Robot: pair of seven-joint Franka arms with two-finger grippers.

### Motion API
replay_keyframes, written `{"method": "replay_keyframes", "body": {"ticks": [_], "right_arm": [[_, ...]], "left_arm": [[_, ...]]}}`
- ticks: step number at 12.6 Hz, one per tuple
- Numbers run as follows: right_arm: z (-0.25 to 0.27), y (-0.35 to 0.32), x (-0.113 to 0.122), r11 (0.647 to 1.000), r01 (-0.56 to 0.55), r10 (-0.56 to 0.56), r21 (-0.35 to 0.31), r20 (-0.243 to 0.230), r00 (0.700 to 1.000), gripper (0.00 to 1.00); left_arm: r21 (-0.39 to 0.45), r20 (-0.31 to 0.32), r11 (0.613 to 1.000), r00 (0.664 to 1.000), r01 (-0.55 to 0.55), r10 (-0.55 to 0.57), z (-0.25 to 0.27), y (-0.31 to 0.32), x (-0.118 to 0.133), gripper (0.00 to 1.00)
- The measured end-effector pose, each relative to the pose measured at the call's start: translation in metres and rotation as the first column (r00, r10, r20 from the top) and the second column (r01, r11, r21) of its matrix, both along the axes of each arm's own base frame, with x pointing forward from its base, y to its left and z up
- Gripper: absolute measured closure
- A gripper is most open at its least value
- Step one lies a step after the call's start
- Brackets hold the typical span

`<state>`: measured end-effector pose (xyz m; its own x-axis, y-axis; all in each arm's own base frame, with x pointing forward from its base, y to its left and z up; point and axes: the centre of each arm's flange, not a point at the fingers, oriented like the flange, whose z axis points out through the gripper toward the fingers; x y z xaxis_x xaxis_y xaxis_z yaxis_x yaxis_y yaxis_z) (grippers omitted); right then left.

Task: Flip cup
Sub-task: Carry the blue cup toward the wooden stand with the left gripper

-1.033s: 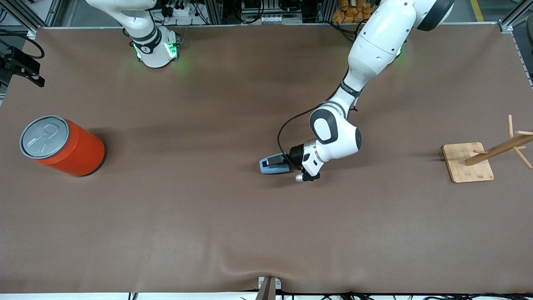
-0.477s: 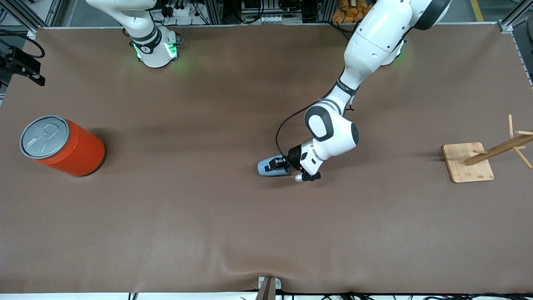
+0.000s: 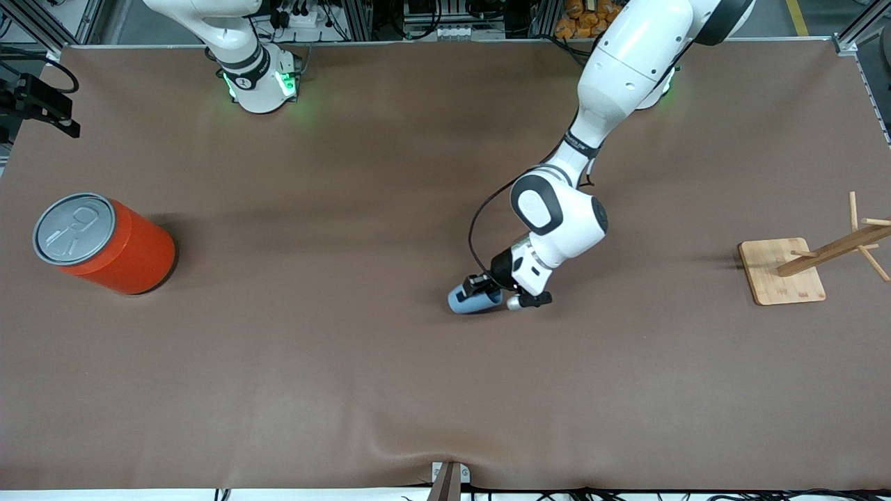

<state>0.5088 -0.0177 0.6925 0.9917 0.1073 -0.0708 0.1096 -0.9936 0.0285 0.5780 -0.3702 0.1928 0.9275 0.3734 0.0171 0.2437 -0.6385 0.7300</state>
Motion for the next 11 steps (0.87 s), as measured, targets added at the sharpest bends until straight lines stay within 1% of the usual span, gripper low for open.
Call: {"method": "replay_keyframes", "body": {"ticks": [3, 7, 9, 11], "right_arm": [[0.0, 0.0, 0.0, 1.0, 0.0, 0.0, 0.0, -0.001, 1.0, 0.0], [0.0, 0.0, 0.0, 1.0, 0.0, 0.0, 0.0, -0.001, 1.0, 0.0], [0.0, 0.0, 0.0, 1.0, 0.0, 0.0, 0.0, -0.001, 1.0, 0.0], [0.0, 0.0, 0.0, 1.0, 0.001, -0.001, 0.0, -0.001, 1.0, 0.0]], "left_arm": [[0.077, 0.047, 0.997, 0.998, -0.032, 0.028, 0.009, 0.049, 0.022, 0.92], [0.188, 0.07, 0.982, 0.998, -0.012, -0.002, 0.012, 0.116, 0.037, 0.92], [0.218, 0.067, 0.976, 0.997, 0.025, -0.04, 0.023, 0.154, 0.045, 0.92], [0.219, 0.06, 0.974, 0.996, 0.054, -0.069, 0.043, 0.187, 0.05, 0.92]]}}
